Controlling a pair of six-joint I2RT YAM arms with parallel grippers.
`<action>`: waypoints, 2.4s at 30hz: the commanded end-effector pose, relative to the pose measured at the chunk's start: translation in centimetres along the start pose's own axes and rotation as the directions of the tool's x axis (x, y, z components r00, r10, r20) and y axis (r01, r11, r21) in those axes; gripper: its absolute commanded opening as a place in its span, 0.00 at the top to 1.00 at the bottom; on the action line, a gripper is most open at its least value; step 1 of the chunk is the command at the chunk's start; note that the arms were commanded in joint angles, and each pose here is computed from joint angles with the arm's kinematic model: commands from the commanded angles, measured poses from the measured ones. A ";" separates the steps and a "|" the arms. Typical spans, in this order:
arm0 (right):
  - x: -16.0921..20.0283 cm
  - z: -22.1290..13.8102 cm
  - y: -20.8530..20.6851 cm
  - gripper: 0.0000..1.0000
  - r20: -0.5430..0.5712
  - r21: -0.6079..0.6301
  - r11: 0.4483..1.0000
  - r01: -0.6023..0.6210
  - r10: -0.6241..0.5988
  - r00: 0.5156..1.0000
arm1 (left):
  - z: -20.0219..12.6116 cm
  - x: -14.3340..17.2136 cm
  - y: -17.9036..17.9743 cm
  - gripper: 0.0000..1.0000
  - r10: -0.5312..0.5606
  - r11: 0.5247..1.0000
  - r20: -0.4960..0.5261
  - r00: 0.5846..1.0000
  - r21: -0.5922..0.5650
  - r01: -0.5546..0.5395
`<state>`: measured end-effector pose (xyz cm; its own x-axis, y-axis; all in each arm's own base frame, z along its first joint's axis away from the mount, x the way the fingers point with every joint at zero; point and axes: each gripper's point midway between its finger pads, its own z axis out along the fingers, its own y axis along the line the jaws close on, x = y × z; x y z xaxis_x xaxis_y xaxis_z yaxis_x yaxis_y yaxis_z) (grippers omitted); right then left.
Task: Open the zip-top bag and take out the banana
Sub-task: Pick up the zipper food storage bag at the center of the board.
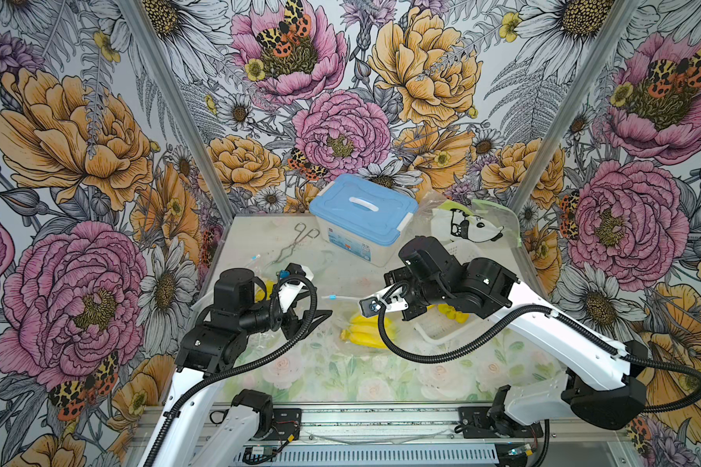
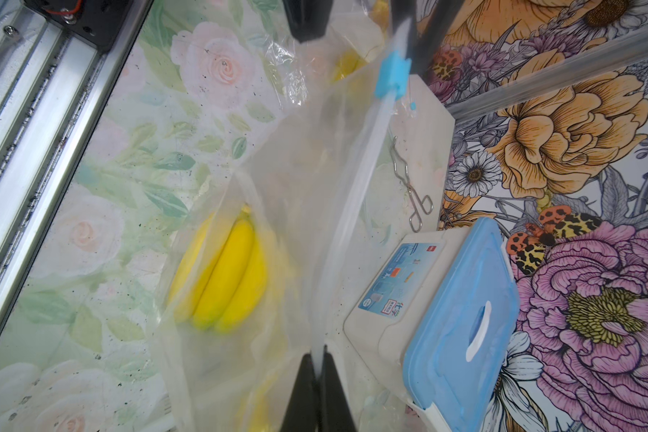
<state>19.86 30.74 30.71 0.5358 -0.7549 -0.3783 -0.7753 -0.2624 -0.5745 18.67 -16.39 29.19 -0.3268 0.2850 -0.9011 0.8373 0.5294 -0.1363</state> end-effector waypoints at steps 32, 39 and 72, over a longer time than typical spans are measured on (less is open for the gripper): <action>-0.3 -0.7 -1.5 1.00 0.016 0.093 0.995 -0.025 0.024 1.000 | -0.3 -0.1 -3.1 0.51 0.170 0.984 -0.045 0.984 0.069 -0.167; -0.3 -0.5 -1.3 1.00 0.020 0.085 0.996 -0.040 0.038 0.999 | -0.6 0.2 -3.2 0.65 0.171 0.984 -0.046 0.984 0.067 -0.167; -10.9 -0.9 -1.4 0.59 0.497 -0.335 0.931 -0.148 0.308 0.811 | -1.2 -1.6 -2.5 1.00 0.215 0.977 -0.040 0.976 0.014 -0.215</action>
<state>15.77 38.05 34.81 0.3621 -0.4528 -0.8147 -0.9222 -0.3010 -0.2426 16.64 -17.51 30.60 -0.1873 0.4242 -0.8860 0.8995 0.4366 0.0189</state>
